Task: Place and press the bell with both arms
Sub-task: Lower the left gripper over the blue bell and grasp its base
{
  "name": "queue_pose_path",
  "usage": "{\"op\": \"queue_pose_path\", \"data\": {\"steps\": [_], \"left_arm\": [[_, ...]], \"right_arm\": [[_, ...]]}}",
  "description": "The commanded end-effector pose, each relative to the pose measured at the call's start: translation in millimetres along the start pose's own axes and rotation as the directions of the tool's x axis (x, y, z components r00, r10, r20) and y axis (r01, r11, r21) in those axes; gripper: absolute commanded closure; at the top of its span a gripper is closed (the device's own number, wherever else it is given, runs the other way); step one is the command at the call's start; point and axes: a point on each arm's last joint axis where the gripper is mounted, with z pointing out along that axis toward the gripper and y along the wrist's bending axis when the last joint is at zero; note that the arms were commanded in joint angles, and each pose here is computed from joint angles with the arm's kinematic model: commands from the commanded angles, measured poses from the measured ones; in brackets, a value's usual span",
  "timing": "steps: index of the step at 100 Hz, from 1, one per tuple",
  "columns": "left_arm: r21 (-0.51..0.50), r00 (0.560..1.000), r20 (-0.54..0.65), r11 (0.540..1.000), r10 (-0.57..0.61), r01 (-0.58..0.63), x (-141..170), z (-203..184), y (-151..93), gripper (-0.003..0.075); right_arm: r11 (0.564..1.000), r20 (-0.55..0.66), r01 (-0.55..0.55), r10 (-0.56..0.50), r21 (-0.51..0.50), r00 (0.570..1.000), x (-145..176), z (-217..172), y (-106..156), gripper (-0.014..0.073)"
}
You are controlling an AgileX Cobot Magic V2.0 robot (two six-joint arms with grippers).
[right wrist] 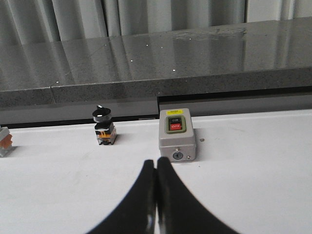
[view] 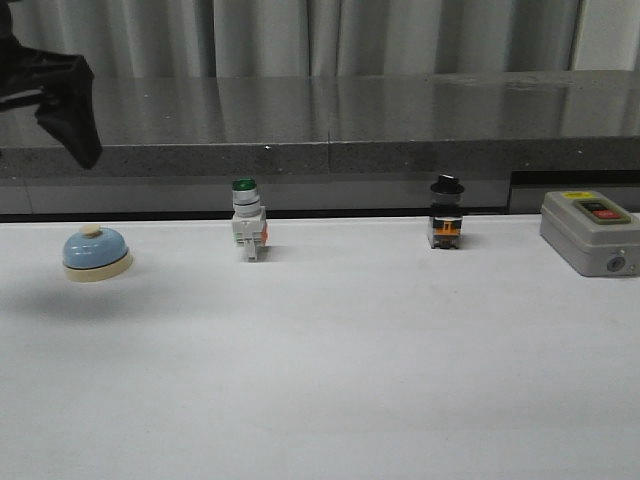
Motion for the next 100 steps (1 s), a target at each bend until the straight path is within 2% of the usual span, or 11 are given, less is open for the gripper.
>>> {"op": "queue_pose_path", "data": {"steps": [1,47,100], "left_arm": [[0.018,0.995,0.097,1.0,0.005,-0.007,-21.2,-6.0,-6.1,0.0062],[0.009,1.0,0.007,1.0,0.002,-0.002,-33.6,65.4,-4.5,0.0062],[0.0,0.997,-0.079,1.0,-0.002,0.002,-23.3,104.7,-2.0,0.0063]], "right_arm": [[1.0,0.115,0.004,-0.003,-0.009,0.993,-13.1,-2.7,1.4,0.0655],[1.0,0.115,0.004,-0.003,-0.009,0.993,-13.1,-2.7,1.4,0.0655],[1.0,0.115,0.004,-0.003,-0.009,0.993,-13.1,-2.7,1.4,0.0655]]}}
